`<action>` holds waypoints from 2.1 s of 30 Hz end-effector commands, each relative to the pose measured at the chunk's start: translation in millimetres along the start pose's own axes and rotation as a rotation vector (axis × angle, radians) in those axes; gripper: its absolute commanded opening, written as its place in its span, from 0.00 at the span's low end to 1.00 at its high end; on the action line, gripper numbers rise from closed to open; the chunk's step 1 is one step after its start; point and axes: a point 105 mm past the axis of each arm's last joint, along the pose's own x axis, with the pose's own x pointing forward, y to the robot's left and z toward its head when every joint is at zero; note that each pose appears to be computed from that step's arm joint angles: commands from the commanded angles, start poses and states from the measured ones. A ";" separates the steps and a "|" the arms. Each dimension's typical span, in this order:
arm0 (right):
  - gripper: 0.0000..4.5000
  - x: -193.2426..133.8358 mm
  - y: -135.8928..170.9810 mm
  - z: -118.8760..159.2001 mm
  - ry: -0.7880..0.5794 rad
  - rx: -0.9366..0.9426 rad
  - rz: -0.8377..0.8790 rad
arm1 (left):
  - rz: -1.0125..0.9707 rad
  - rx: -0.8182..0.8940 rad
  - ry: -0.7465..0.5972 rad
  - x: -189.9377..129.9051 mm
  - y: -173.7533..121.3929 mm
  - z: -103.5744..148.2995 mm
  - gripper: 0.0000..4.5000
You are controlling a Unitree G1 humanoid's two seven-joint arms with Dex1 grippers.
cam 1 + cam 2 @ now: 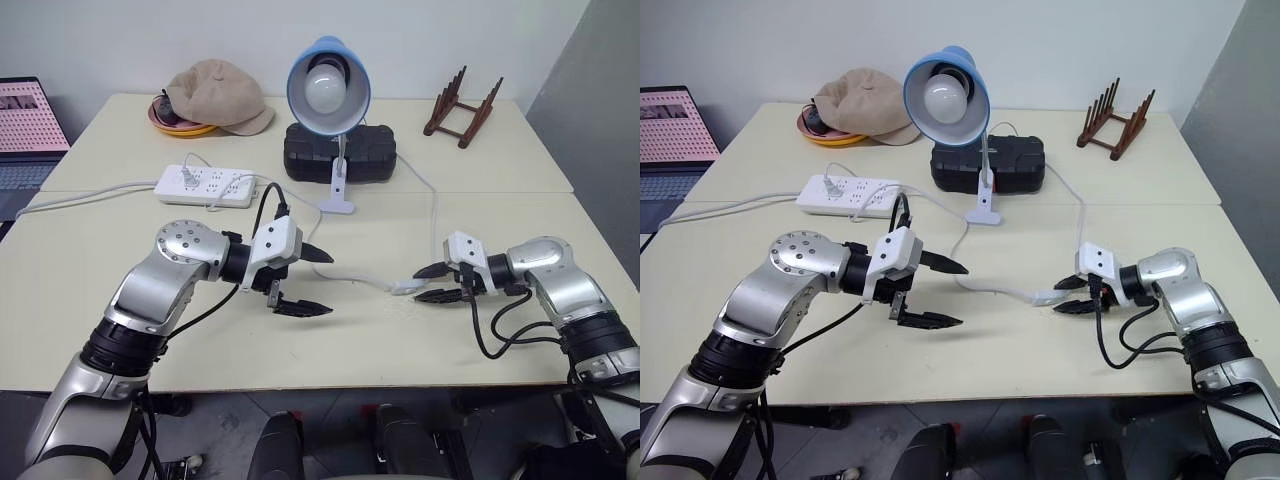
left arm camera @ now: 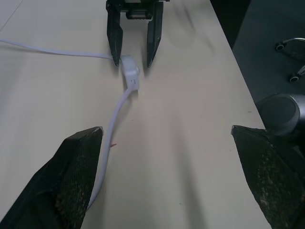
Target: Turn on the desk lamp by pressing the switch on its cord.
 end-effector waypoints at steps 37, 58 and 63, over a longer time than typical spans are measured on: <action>0.08 -12.3 44.0 111.4 -0.387 0.289 0.135 | -0.077 -0.513 -0.424 25.9 6.7 43.4 0.91; 0.08 -13.5 43.2 107.8 -0.379 0.291 0.123 | -0.128 -0.524 -0.461 17.9 0.8 53.1 0.11; 0.08 -13.6 41.5 109.3 -0.384 0.285 0.117 | -0.085 -0.497 -0.431 22.5 3.5 49.6 0.10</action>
